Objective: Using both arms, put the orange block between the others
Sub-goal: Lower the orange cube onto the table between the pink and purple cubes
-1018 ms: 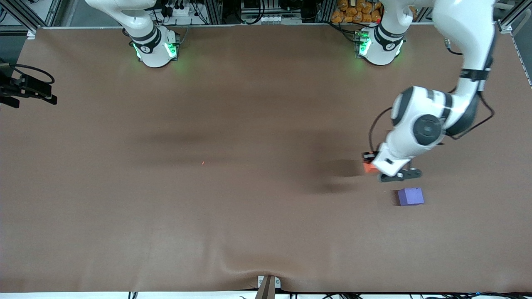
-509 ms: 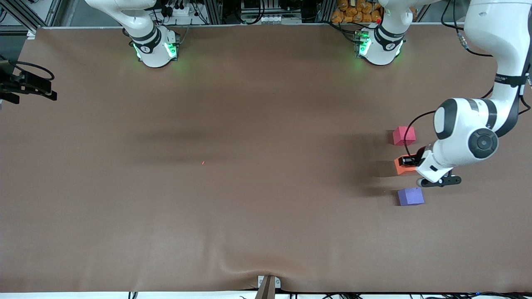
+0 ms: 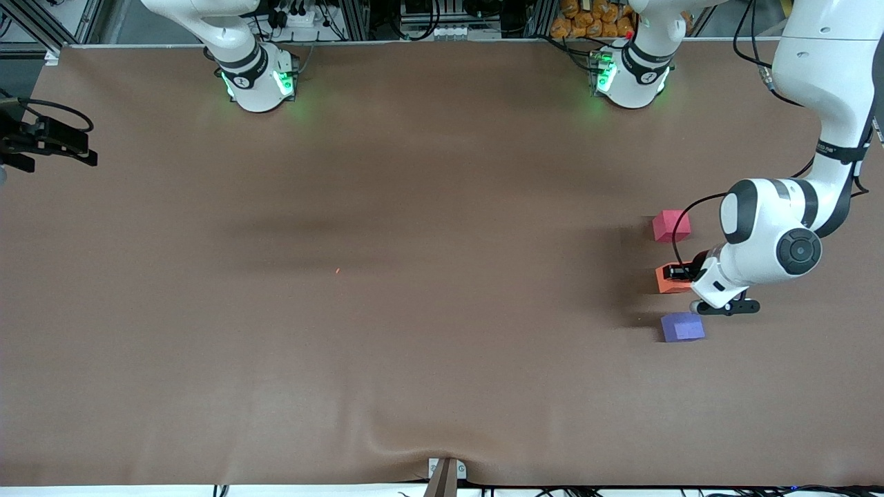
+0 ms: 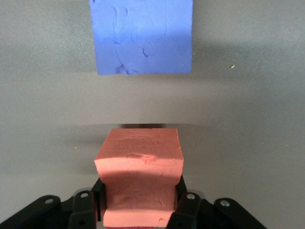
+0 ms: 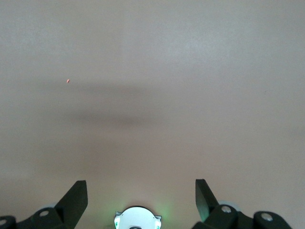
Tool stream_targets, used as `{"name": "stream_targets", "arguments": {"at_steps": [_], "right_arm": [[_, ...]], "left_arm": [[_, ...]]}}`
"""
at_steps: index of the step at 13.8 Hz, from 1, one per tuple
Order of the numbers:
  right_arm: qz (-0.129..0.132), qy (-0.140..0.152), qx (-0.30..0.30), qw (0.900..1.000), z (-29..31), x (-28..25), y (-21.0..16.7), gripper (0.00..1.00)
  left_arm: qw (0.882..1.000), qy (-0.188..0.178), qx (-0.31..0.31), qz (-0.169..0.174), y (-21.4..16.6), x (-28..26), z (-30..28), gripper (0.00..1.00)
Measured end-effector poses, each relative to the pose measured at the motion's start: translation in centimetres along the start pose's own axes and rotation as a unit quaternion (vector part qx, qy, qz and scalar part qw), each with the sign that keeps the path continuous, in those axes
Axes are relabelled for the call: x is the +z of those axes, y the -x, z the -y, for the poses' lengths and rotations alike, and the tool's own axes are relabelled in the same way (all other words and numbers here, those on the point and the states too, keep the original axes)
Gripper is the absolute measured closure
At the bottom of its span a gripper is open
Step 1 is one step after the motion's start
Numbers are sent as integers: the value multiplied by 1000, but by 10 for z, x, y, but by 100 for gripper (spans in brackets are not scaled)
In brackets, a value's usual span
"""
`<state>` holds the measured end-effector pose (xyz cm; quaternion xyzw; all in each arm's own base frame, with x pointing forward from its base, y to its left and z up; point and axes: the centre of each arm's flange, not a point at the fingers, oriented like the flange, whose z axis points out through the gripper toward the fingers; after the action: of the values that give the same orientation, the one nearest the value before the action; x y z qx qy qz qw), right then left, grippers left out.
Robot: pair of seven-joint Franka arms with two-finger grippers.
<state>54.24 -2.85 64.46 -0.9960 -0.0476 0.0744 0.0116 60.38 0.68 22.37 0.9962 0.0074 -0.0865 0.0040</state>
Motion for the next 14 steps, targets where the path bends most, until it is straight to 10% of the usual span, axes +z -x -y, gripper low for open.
{"name": "stream_targets", "arguments": {"at_steps": [14], "right_arm": [[0, 1, -3, 1000, 4, 0, -1, 0]], "left_arm": [[999, 2, 32, 6, -1, 13, 8, 45]]}}
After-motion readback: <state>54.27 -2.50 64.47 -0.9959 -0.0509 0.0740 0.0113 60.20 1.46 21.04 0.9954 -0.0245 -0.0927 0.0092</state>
